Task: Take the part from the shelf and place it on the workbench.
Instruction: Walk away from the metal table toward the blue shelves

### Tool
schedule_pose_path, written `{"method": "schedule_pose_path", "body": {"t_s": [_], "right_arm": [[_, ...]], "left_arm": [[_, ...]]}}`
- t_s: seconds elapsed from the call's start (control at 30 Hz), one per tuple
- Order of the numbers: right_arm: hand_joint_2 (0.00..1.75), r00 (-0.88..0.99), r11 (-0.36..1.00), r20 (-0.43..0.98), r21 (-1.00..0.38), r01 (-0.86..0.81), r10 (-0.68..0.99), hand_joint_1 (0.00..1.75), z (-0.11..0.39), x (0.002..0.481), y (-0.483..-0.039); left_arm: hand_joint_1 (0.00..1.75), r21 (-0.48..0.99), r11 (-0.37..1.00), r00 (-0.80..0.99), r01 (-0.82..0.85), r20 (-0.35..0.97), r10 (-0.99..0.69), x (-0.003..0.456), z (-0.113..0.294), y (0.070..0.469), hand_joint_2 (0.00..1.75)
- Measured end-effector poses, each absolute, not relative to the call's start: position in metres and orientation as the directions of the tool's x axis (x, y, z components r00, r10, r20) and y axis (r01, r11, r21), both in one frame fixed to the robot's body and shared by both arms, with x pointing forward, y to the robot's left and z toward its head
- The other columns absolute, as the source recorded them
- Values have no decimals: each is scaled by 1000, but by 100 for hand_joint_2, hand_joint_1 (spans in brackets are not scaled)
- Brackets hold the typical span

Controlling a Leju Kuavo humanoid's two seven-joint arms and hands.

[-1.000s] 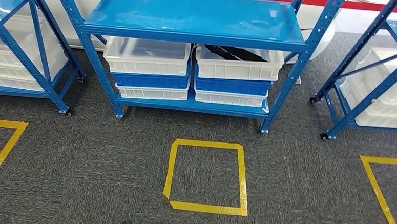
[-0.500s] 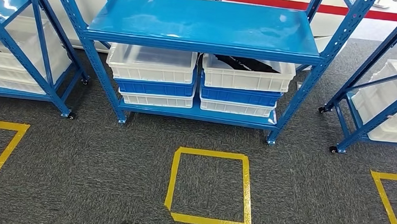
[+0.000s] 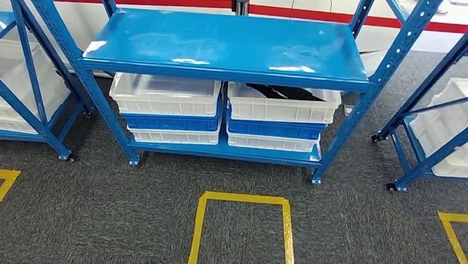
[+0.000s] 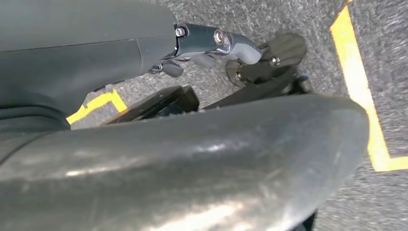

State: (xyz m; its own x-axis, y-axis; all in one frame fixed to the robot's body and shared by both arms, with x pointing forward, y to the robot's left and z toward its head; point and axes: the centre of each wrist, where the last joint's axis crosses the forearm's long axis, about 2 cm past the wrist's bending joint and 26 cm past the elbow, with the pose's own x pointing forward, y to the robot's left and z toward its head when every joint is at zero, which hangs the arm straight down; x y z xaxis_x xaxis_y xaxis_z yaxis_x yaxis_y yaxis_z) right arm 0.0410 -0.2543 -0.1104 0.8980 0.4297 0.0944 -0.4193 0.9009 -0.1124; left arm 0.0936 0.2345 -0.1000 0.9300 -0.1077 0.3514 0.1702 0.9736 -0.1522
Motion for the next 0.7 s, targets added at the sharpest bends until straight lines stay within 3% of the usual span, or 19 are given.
{"method": "schedule_pose_path", "body": {"t_s": [0.7], "right_arm": [[0,896,899,93,-117,-422,434,0,-111,41,-257]], "left_arm": [[0,-154,974,928,163,359,-99,98,-99,234,0]]}}
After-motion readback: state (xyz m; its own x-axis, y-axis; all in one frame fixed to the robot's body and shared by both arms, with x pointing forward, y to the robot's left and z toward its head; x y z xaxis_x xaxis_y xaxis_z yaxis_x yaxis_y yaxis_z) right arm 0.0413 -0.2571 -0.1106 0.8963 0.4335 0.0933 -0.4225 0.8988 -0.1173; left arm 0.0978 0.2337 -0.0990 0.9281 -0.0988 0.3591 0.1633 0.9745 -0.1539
